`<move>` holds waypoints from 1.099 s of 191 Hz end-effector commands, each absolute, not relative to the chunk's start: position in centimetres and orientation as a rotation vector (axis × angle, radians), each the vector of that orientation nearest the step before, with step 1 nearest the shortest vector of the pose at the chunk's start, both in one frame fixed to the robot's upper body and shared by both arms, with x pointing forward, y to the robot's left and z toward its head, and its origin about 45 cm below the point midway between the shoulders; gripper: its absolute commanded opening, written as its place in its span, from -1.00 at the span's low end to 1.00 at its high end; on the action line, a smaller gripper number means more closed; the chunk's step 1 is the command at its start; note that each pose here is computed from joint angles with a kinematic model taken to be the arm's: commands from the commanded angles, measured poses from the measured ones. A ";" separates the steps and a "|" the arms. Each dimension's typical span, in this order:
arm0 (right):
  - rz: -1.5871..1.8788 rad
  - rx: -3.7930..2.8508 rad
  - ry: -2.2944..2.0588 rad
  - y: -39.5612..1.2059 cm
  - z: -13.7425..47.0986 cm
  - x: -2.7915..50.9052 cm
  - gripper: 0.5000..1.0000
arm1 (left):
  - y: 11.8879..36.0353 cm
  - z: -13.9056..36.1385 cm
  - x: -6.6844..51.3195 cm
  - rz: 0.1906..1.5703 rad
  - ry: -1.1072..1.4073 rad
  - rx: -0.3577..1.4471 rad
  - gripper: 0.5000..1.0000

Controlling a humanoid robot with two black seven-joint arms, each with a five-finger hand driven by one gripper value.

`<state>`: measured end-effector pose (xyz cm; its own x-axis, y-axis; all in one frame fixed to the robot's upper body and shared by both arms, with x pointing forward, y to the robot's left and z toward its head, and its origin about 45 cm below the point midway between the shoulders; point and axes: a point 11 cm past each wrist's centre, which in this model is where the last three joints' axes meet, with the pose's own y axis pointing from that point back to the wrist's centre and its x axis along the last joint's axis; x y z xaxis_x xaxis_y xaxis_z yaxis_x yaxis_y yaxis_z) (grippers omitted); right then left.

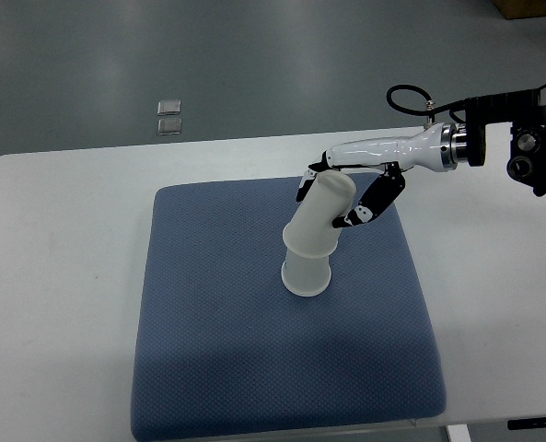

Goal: Stack paper cups

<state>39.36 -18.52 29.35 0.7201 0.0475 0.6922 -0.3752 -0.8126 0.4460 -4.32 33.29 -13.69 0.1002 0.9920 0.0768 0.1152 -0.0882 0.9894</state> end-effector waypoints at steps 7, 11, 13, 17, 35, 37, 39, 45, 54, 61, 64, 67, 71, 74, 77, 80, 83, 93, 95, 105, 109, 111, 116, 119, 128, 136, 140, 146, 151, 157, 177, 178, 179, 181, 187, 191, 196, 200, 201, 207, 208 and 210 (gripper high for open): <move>0.970 2.353 -0.237 -18.1 29.4 39.3 -0.34 | 33.3 -13.7 -4.3 1.139 1.183 1.402 1.00; 0.971 2.351 -0.234 -18.0 29.4 39.3 -0.33 | 33.3 -13.7 -4.3 1.139 1.183 1.402 1.00; 0.971 2.351 -0.234 -18.0 29.4 39.3 -0.33 | 33.3 -13.7 -4.2 1.139 1.183 1.402 1.00; 0.972 2.352 -0.233 -18.0 29.4 39.3 -0.32 | 33.3 -13.7 -4.3 1.139 1.183 1.402 1.00; 0.986 2.345 -0.223 -17.8 29.5 39.3 -0.29 | 33.3 -13.7 -4.3 1.139 1.183 1.402 1.00; 0.986 2.343 -0.221 -17.8 29.5 39.3 -0.28 | 33.3 -13.7 -4.3 1.139 1.183 1.402 1.00; 0.988 2.340 -0.219 -17.8 29.4 39.3 -0.28 | 33.3 -13.7 -4.3 1.139 1.183 1.402 1.00; 0.989 2.336 -0.213 -17.8 29.3 39.2 -0.26 | 33.3 -13.7 -4.3 1.139 1.183 1.402 1.00; 0.992 2.337 -0.201 -17.5 29.1 39.1 -0.24 | 33.3 -13.7 -4.3 1.139 1.183 1.402 1.00; 0.995 2.339 -0.193 -17.2 29.1 39.0 -0.21 | 33.3 -13.7 -4.3 1.139 1.183 1.402 1.00; 0.994 2.338 -0.191 -17.2 29.0 39.0 -0.21 | 33.3 -13.7 -4.3 1.138 1.185 1.403 1.00; 0.994 2.341 -0.189 -17.1 29.0 39.0 -0.21 | 33.3 -13.7 -4.3 1.139 1.183 1.402 1.00; 0.996 2.340 -0.186 -17.0 29.0 39.0 -0.21 | 33.3 -13.7 -4.3 1.139 1.183 1.402 1.00; 0.994 2.342 -0.185 -17.0 28.9 38.9 -0.20 | 33.3 -13.7 -4.3 1.139 1.183 1.402 1.00; 0.994 2.342 -0.185 -17.0 28.9 38.9 -0.19 | 33.3 -13.7 -4.3 1.139 1.183 1.402 1.00; 0.994 2.342 -0.185 -17.0 28.9 38.9 -0.16 | 33.3 -13.7 -4.3 1.139 1.183 1.402 1.00; 0.992 2.340 -0.184 -17.0 28.8 38.9 -0.16 | 33.3 -13.7 -4.3 1.139 1.183 1.402 1.00; 0.990 2.337 -0.182 -17.0 28.7 38.9 -0.12 | 33.3 -13.7 -4.3 1.139 1.183 1.402 1.00; 0.990 2.337 -0.182 -17.0 28.7 38.9 -0.11 | 33.3 -13.7 -4.3 1.139 1.183 1.402 1.00; 0.988 2.343 -0.171 -16.6 28.5 38.7 0.05 | 33.3 -13.7 -4.3 1.139 1.183 1.402 1.00; 0.987 2.344 -0.167 -16.6 28.4 38.7 0.10 | 33.3 -13.7 -4.3 1.139 1.183 1.402 1.00; 0.986 2.345 -0.166 -16.6 28.4 38.6 0.13 | 33.3 -13.7 -4.3 1.139 1.183 1.402 1.00; 0.986 2.345 -0.166 -16.6 28.4 38.6 0.19 | 33.3 -13.7 -4.3 1.138 1.185 1.403 1.00; 0.987 2.346 -0.163 -16.5 28.4 38.6 0.26 | 33.3 -13.7 -4.3 1.139 1.183 1.402 1.00; 0.987 2.348 -0.160 -16.4 28.3 38.5 0.44 | 33.3 -13.7 -4.3 1.139 1.183 1.402 1.00; 0.984 2.350 -0.160 -16.4 28.3 38.5 0.48 | 33.3 -13.7 -4.3 1.140 1.183 1.403 1.00; 0.984 2.350 -0.160 -16.4 28.3 38.5 0.52 | 33.3 -13.7 -4.3 1.139 1.183 1.402 1.00; 0.984 2.350 -0.160 -16.4 28.3 38.5 0.60 | 33.3 -13.7 -4.3 1.139 1.183 1.402 1.00; 0.985 2.349 -0.163 -16.5 28.3 38.5 0.60 | 33.3 -13.7 -4.3 1.139 1.183 1.402 1.00; 0.985 2.350 -0.162 -16.4 28.3 38.5 0.61 | 33.3 -13.7 -4.3 1.140 1.183 1.403 1.00; 0.980 2.349 -0.164 -16.6 28.2 38.5 0.65 | 33.3 -13.7 -4.3 1.139 1.183 1.402 1.00; 0.980 2.349 -0.164 -16.6 28.2 38.5 0.65 | 33.3 -13.7 -4.3 1.139 1.183 1.402 1.00; 0.980 2.349 -0.164 -16.6 28.2 38.5 0.65 | 33.3 -13.7 -4.3 1.139 1.183 1.402 1.00; 0.980 2.349 -0.164 -16.6 28.2 38.5 0.65 | 33.3 -13.7 -4.3 1.139 1.183 1.402 1.00; 0.981 2.348 -0.167 -16.6 28.2 38.5 0.65 | 33.3 -13.7 -4.3 1.139 1.183 1.402 1.00; 0.979 2.348 -0.167 -16.6 28.1 38.5 0.65 | 33.3 -13.7 -4.3 1.139 1.183 1.402 1.00; 0.980 2.347 -0.170 -16.6 28.1 38.6 0.65 | 33.3 -13.7 -4.3 1.139 1.183 1.402 1.00; 0.981 2.348 -0.172 -16.6 28.2 38.6 0.65 | 33.3 -13.7 -4.3 1.139 1.183 1.402 1.00; 0.980 2.346 -0.174 -16.7 28.2 38.6 0.65 | 33.3 -13.7 -4.3 1.139 1.183 1.402 1.00; 0.977 2.345 -0.181 -16.9 28.1 38.7 0.65 | 33.3 -13.7 -4.2 1.139 1.182 1.401 1.00; 0.977 2.345 -0.181 -16.9 28.1 38.7 0.65 | 33.3 -13.7 -4.2 1.140 1.182 1.401 1.00; 0.978 2.344 -0.185 -16.9 28.2 38.8 0.65 | 33.3 -13.7 -4.3 1.139 1.183 1.402 1.00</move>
